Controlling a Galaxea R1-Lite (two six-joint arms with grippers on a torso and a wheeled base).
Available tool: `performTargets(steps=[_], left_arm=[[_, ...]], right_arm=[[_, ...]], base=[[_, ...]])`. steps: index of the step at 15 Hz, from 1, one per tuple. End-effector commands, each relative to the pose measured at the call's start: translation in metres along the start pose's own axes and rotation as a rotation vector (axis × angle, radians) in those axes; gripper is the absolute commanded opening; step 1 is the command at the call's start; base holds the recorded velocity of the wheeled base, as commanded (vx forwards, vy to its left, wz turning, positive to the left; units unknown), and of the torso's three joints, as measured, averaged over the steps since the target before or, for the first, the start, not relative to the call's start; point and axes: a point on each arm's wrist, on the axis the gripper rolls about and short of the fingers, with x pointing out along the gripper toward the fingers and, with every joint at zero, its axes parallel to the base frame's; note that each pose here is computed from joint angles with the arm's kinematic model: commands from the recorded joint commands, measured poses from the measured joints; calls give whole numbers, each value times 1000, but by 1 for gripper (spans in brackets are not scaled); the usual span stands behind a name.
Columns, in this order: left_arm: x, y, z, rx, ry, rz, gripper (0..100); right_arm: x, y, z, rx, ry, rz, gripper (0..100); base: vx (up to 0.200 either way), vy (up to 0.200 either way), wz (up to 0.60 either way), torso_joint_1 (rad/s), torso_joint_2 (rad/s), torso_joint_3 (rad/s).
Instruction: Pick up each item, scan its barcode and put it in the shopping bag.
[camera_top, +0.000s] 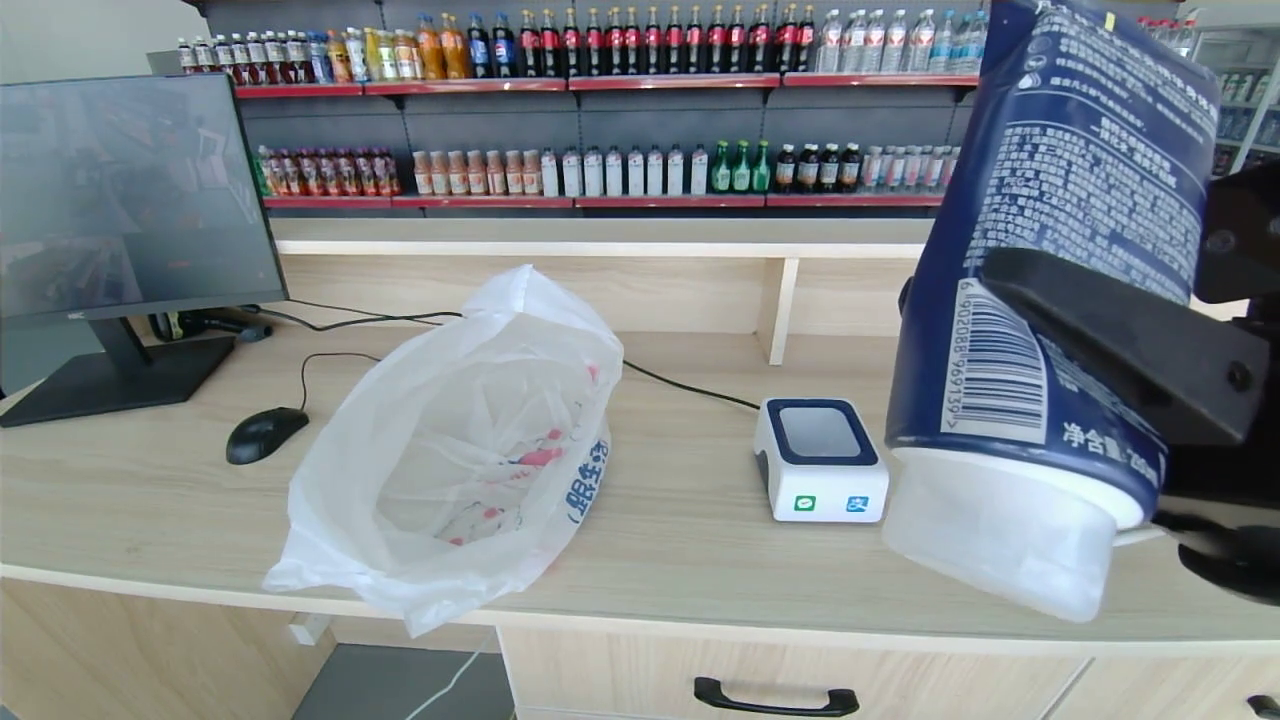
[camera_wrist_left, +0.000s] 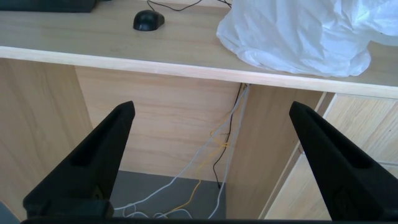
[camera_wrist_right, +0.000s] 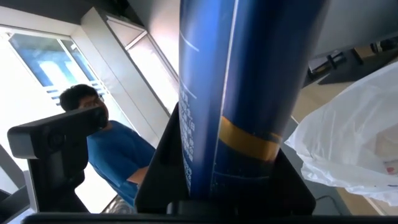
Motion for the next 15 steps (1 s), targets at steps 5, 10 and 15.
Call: performTargets(steps=[5, 10, 15], left_arm=[[0, 0, 0, 0, -2, 0, 100], [0, 0, 0, 0, 0, 0, 100], [0, 0, -1, -1, 2, 0, 100]], right_arm=[[2, 4, -9, -38, 66, 47, 0], [4, 2, -10, -63, 79, 56, 0], [-6, -31, -15, -343, 98, -66, 0]], base=[[0, 0, 0, 0, 0, 0], [0, 0, 0, 0, 0, 0], [0, 0, 0, 0, 0, 0]])
